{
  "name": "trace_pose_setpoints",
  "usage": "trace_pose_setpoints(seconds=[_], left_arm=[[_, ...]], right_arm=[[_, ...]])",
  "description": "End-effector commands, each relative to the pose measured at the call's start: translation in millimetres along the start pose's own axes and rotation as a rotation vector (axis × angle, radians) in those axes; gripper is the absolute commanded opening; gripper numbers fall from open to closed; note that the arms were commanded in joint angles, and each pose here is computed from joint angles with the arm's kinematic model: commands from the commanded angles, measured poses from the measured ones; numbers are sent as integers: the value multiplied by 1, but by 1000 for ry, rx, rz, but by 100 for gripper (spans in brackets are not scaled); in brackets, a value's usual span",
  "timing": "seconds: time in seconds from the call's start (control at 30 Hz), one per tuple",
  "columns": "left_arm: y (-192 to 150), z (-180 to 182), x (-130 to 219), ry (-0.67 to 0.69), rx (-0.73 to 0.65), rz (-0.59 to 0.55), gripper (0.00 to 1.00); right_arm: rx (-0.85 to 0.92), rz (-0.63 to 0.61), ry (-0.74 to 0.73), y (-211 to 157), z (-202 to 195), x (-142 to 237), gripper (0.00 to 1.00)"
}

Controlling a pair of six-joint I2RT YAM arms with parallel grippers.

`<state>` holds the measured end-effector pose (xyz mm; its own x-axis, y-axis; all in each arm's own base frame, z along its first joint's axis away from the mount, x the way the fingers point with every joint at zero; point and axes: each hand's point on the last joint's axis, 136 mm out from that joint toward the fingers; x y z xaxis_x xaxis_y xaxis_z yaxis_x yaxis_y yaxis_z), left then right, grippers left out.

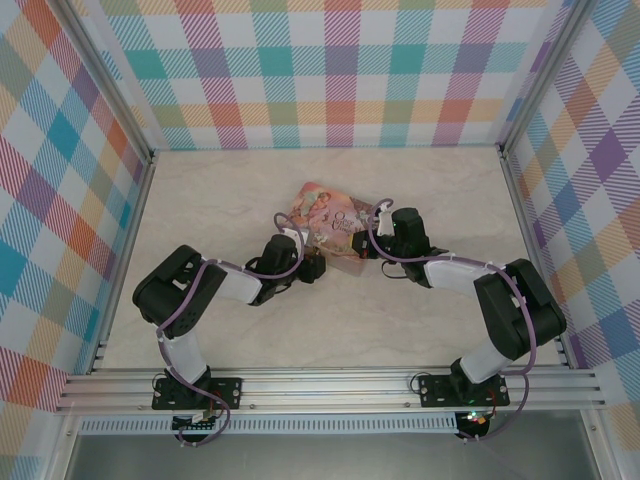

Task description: Unlock the padlock with the key

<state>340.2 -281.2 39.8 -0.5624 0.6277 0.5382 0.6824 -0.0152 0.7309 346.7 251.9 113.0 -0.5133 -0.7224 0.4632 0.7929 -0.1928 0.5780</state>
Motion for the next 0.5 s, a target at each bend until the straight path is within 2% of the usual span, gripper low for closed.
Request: trace_pose_setpoints(seconds=[0.0, 0.3, 0.47], left_arm=[[14, -12, 0, -17, -14, -32, 31], [28, -24, 8, -38, 26, -47, 27], [37, -33, 11, -54, 88, -25, 24]], right_arm=[[5, 11, 8, -5, 0, 3, 1], [107, -81, 26, 16, 24, 32, 1], [185, -80, 16, 2, 25, 52, 1]])
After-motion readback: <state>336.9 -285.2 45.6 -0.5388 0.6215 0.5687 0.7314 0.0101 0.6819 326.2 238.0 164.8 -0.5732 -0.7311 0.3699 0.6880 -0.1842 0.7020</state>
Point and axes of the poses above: each hand's point on the last joint's axis, 136 mm out from that joint toward the fingers, its own x axis back along the fingers, its own z axis along the line the jaws close on, y = z × x, and after that the axes turned 3 degrees about -x, right-handed
